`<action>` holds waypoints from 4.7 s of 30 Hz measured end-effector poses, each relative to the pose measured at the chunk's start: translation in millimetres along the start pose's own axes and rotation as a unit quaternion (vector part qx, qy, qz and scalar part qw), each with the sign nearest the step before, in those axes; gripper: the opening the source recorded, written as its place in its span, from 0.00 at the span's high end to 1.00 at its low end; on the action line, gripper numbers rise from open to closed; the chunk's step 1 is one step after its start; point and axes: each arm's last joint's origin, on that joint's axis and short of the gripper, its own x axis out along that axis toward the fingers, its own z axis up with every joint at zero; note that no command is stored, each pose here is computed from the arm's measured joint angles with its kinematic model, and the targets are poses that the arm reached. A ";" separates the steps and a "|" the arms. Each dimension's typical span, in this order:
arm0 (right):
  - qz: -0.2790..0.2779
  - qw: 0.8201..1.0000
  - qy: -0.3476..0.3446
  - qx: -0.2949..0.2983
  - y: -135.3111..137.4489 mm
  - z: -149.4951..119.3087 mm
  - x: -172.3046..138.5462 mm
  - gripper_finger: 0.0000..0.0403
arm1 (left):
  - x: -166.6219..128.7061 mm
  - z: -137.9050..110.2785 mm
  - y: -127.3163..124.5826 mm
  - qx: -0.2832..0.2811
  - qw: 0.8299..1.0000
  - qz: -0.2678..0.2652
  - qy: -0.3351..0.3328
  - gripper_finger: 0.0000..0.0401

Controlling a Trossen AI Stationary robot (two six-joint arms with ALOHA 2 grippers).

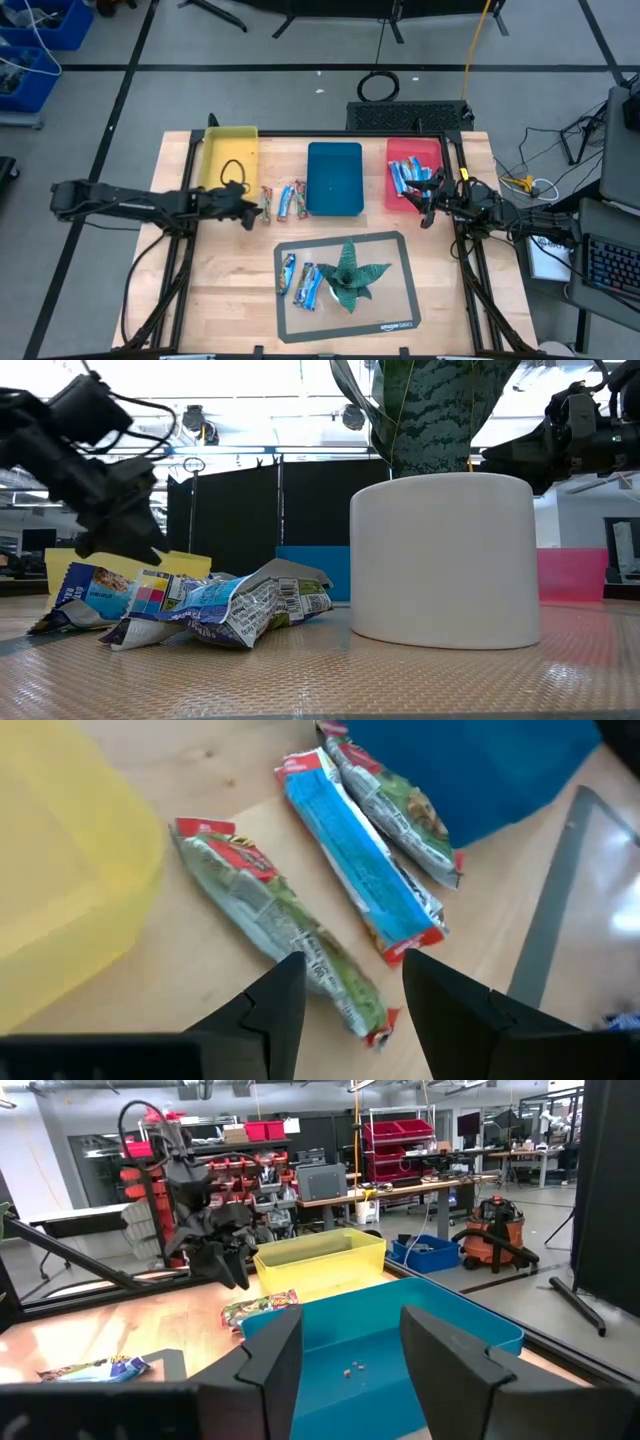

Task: Pick and place Granola Bars by type
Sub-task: Put the red granola bar into the yellow bin

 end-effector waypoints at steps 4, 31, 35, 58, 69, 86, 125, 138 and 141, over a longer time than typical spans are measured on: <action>0.000 1.000 0.000 0.000 0.0 0.0 0.0 0.60 | 11.1 9.5 -12.6 -0.006 0.999 0.027 0.035 0.57; 0.000 1.000 0.000 0.000 0.0 0.0 0.0 0.60 | 42.9 1.8 -33.0 -0.011 0.989 0.097 0.113 0.93; 0.000 1.000 0.000 0.000 0.0 0.0 0.0 0.60 | 37.9 4.6 -42.2 0.015 0.994 0.065 0.085 0.94; 0.000 1.000 -0.004 0.001 0.0 0.7 0.0 0.60 | -107.0 54.6 -2.9 -0.127 0.913 0.387 -0.002 0.92; 0.000 1.000 -0.004 0.001 0.1 0.8 0.0 0.60 | -85.4 72.5 2.3 -0.074 0.915 0.396 0.027 0.96; 0.000 1.000 -0.004 0.001 0.1 0.8 0.0 0.60 | -38.1 82.6 37.5 -0.087 0.908 0.395 0.106 0.72; 0.001 1.000 -0.014 0.003 0.2 2.7 0.0 0.60 | 74.8 66.1 -36.1 -0.006 0.978 0.078 0.191 0.61; 0.001 1.000 -0.014 0.003 0.2 2.8 0.0 0.60 | 78.9 65.3 -48.0 0.004 0.984 0.026 0.177 0.61; 0.001 1.000 -0.014 0.003 0.2 2.7 0.0 0.60 | 78.6 64.3 -46.7 -0.003 0.984 0.045 0.173 0.61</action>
